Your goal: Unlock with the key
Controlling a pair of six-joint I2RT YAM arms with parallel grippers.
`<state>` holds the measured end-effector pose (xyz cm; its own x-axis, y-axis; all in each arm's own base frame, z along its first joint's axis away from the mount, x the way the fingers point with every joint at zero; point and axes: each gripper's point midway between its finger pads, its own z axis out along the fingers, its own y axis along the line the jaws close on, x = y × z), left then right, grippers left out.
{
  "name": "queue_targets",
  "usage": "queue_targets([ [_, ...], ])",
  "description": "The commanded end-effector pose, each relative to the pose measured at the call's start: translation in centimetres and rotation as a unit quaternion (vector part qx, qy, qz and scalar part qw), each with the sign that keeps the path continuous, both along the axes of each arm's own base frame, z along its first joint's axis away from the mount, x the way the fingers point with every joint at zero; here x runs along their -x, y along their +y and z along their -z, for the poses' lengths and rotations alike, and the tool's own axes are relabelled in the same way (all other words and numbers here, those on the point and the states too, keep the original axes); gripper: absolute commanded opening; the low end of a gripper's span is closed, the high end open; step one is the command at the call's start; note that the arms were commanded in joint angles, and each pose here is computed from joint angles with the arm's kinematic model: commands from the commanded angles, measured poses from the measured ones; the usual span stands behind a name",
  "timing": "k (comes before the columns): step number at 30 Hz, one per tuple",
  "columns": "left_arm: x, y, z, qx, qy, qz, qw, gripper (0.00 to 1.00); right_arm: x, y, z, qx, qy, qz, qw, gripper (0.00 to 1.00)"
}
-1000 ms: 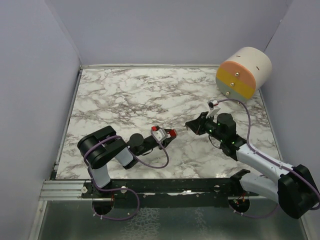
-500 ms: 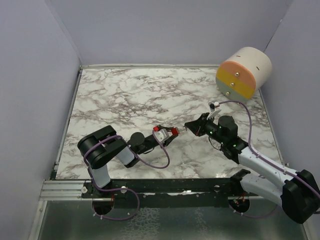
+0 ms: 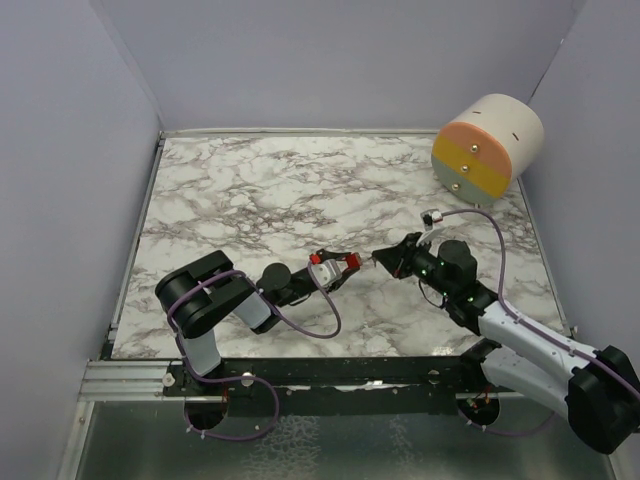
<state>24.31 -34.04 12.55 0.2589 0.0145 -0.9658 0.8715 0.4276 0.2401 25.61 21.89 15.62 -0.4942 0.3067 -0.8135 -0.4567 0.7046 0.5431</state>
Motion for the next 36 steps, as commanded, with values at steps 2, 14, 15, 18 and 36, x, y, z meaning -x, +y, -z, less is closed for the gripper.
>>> queue_targets([
  [2,0.6,-0.6,-6.9,0.094,-0.101,0.018,0.990,0.00,-0.4,-0.6,-1.2,-0.016,-0.024,0.024,0.999,0.01],
  [14,0.7,-1.0,-6.9,0.091,-0.110,0.021,0.990,0.00,-0.3,0.0,-1.1,-0.046,-0.016,0.017,0.999,0.01],
  [15,0.7,-1.1,-6.8,0.090,-0.110,0.021,0.990,0.00,-0.3,0.1,-1.1,-0.046,-0.015,0.016,0.999,0.01],
  [18,0.6,-1.2,-6.8,0.090,-0.111,0.021,0.990,0.00,-0.3,0.3,-1.0,-0.049,-0.013,0.014,0.999,0.01],
  [36,0.2,-1.5,-7.1,0.092,-0.120,0.005,0.989,0.00,-0.3,0.8,-0.5,-0.050,0.000,0.010,0.999,0.01],
])
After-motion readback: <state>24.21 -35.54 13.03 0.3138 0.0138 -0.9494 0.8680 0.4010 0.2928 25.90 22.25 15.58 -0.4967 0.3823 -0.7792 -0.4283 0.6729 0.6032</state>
